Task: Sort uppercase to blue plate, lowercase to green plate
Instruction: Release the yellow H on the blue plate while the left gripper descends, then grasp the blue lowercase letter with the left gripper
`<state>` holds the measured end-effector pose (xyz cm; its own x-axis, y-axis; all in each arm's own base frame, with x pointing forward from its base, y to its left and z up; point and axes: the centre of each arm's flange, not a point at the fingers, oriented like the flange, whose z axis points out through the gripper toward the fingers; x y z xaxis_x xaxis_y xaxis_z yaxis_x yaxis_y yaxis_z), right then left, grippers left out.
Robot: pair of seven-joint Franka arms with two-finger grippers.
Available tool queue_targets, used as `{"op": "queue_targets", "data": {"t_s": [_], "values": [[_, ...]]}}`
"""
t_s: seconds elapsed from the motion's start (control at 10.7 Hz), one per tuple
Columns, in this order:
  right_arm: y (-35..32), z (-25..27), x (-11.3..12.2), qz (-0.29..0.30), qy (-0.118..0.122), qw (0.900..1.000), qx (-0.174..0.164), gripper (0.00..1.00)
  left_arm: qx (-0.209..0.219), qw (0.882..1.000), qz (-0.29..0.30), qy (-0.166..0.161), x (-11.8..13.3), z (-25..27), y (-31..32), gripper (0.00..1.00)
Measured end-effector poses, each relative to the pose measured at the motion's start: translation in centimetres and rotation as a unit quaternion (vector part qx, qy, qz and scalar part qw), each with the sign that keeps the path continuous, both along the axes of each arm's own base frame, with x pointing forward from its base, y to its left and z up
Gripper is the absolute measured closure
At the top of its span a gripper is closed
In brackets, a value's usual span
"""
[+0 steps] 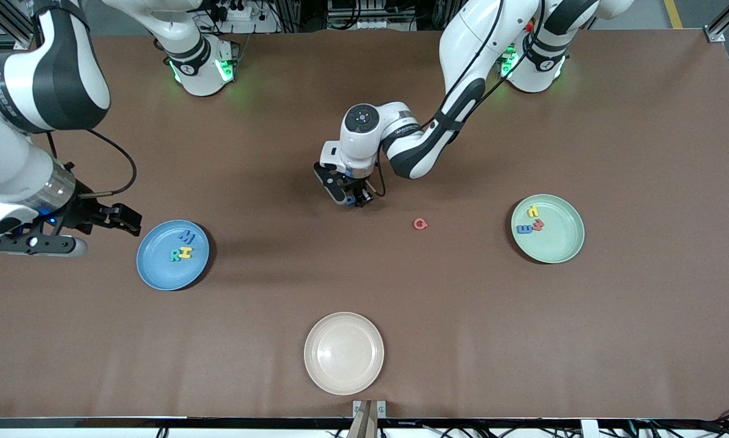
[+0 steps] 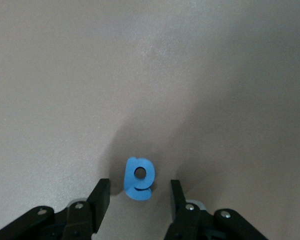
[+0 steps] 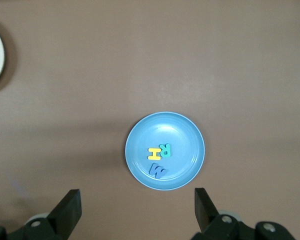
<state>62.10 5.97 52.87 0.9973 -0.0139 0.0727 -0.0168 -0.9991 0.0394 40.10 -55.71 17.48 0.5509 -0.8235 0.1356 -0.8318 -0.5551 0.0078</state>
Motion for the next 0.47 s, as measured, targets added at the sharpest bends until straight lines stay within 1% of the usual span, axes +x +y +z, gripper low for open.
{"op": "queue_targets", "data": {"t_s": [0.28, 0.47], "values": [[2.1, 0.9, -0.7, 0.014, 0.000, 1.000, 0.015, 0.00, -0.002, 1.000, -0.001, -0.002, 0.0, -0.4, -0.2, 0.44], [2.4, 1.0, -0.9, 0.017, 0.006, 1.000, 0.015, 0.00, -0.002, 1.000, -0.003, -0.007, 0.0, -0.4, -0.6, 0.44]]}}
